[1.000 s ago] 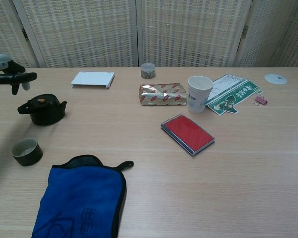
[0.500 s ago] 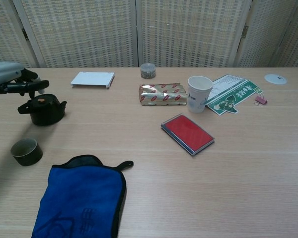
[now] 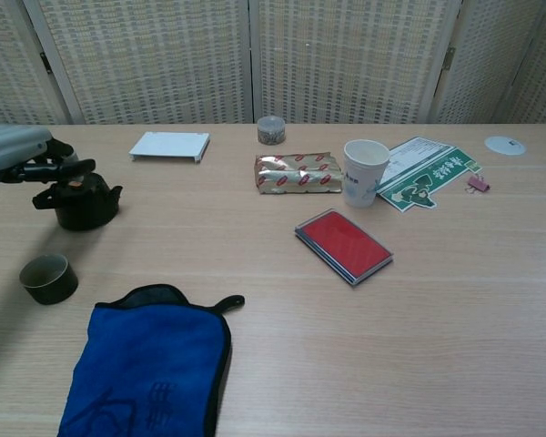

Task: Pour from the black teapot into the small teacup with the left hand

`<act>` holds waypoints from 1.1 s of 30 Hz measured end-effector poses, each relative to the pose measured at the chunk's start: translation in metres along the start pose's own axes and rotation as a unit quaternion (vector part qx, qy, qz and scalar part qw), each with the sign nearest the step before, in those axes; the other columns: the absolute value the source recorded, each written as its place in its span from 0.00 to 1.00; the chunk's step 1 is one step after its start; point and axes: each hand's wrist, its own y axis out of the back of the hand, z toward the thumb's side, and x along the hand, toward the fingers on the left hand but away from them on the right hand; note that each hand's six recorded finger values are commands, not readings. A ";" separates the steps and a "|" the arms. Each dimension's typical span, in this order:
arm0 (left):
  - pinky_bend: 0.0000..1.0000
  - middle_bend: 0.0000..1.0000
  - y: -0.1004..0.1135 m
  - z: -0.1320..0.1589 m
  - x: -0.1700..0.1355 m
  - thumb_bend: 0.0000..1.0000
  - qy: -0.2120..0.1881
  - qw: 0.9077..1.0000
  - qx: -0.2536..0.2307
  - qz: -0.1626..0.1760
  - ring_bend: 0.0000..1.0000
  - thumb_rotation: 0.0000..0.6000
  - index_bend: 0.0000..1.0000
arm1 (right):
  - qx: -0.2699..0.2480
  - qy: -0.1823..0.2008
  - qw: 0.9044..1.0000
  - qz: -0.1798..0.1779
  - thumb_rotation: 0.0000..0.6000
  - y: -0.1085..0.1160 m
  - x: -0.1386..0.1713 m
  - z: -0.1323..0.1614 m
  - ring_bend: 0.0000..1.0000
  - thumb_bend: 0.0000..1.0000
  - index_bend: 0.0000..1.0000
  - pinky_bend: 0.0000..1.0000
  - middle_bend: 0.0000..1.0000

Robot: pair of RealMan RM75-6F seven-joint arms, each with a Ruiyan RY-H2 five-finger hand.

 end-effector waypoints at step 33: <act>0.00 0.38 -0.014 -0.003 -0.004 0.28 0.007 0.999 0.012 -0.030 0.37 0.02 0.41 | 0.000 -0.001 1.000 -0.001 1.00 0.000 0.000 0.000 0.16 0.14 0.33 0.23 0.26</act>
